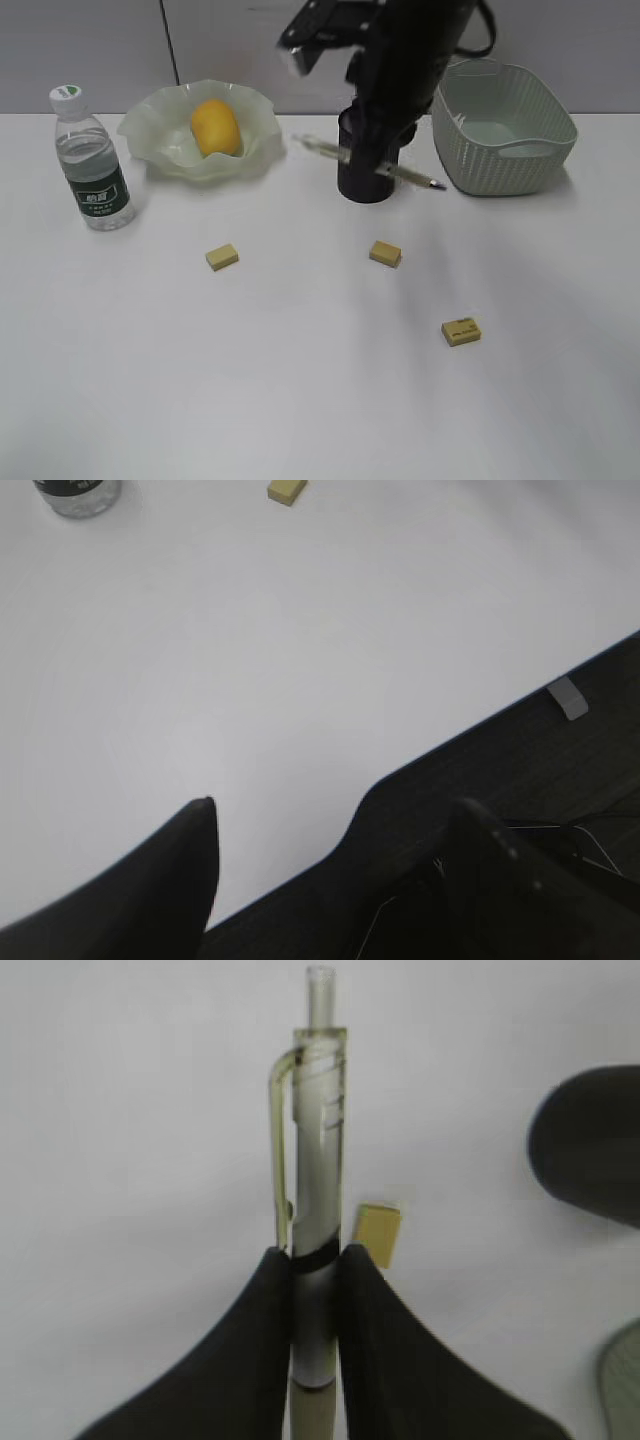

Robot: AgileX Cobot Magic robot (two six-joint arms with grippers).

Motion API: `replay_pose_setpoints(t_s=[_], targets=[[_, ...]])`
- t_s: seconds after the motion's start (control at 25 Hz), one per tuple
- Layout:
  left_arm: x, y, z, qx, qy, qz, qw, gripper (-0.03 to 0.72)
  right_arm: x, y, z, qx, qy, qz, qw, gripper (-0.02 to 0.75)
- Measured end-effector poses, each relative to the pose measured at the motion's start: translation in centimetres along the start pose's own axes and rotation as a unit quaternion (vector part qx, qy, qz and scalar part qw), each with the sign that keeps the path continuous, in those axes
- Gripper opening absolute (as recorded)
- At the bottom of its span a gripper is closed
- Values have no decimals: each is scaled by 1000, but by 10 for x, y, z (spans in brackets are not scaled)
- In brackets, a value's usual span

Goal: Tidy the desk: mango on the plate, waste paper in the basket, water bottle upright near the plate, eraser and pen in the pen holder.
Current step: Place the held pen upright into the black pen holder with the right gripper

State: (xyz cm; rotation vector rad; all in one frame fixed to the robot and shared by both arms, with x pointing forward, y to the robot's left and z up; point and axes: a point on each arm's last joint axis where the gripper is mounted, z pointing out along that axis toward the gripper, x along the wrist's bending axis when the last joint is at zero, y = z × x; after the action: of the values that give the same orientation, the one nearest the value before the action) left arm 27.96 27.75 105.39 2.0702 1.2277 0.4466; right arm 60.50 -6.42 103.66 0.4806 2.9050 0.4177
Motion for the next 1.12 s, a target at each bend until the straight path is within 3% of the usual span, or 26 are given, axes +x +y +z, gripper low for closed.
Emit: replay_pose_setpoints(t_s=[0.24, 0.44, 0.68, 0.84, 1.12], targets=[[0, 0, 0, 0, 0, 0, 1000, 522, -33, -32, -77, -72, -73, 110, 989, 116], [0, 0, 0, 0, 0, 0, 1000, 522, -68, -49, -95, -151, -128, 223, 954, 116], [0, 0, 0, 0, 0, 0, 1000, 512, -93, -29, -58, -268, -124, 302, 906, 116], [0, 0, 0, 0, 0, 0, 1000, 510, -110, -24, -18, -308, -117, 355, 875, 116], [0, 0, 0, 0, 0, 0, 1000, 509, -124, -30, 38, -302, -129, 383, 864, 116]])
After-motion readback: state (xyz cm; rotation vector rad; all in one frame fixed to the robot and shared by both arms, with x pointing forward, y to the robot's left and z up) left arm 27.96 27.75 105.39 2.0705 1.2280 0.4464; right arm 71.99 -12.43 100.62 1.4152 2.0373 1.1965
